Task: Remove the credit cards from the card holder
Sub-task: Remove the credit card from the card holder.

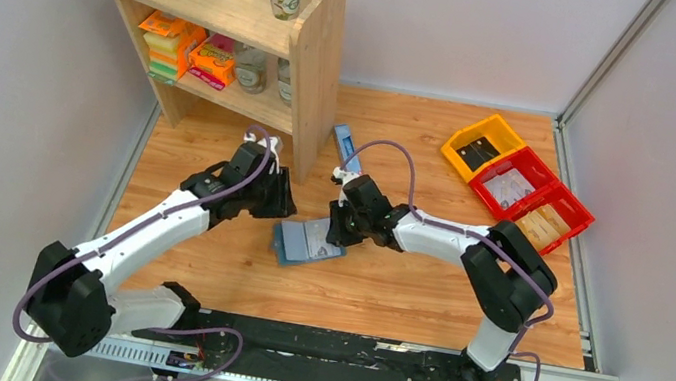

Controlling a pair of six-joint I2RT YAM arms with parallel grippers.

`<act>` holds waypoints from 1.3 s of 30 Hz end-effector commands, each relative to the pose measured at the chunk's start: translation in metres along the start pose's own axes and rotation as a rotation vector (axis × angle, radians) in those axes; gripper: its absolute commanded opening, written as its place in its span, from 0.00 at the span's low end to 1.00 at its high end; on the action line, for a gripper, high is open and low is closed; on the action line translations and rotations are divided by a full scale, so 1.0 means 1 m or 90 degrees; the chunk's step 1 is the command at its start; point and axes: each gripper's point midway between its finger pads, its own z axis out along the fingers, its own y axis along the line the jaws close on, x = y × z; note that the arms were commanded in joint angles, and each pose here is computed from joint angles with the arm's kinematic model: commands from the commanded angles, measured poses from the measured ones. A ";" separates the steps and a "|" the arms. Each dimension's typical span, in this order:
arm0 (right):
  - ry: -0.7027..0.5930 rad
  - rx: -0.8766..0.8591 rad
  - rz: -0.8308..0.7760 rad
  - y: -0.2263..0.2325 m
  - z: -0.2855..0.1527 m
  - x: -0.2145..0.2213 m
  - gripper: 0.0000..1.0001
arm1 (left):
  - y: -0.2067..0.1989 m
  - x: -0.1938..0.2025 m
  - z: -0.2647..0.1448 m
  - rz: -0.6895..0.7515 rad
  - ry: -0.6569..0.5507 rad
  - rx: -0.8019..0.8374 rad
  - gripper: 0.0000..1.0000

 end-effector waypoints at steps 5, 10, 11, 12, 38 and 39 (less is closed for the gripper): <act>-0.022 -0.029 0.021 0.002 0.002 -0.004 0.17 | -0.046 0.001 0.014 -0.085 0.020 0.139 0.47; -0.028 -0.040 0.037 0.001 0.002 -0.005 0.18 | -0.039 0.019 0.044 -0.142 0.024 0.157 0.49; -0.026 -0.040 0.038 0.001 0.002 -0.003 0.18 | -0.039 0.020 0.048 -0.150 0.015 0.166 0.50; -0.025 -0.040 0.042 0.000 0.003 -0.003 0.18 | -0.037 0.022 0.051 -0.157 0.014 0.165 0.50; -0.022 -0.075 0.115 -0.006 0.017 0.010 0.18 | -0.041 0.023 0.056 -0.233 -0.079 0.310 0.33; -0.021 -0.076 0.117 -0.006 0.017 0.010 0.18 | -0.046 0.022 0.053 -0.231 -0.079 0.331 0.32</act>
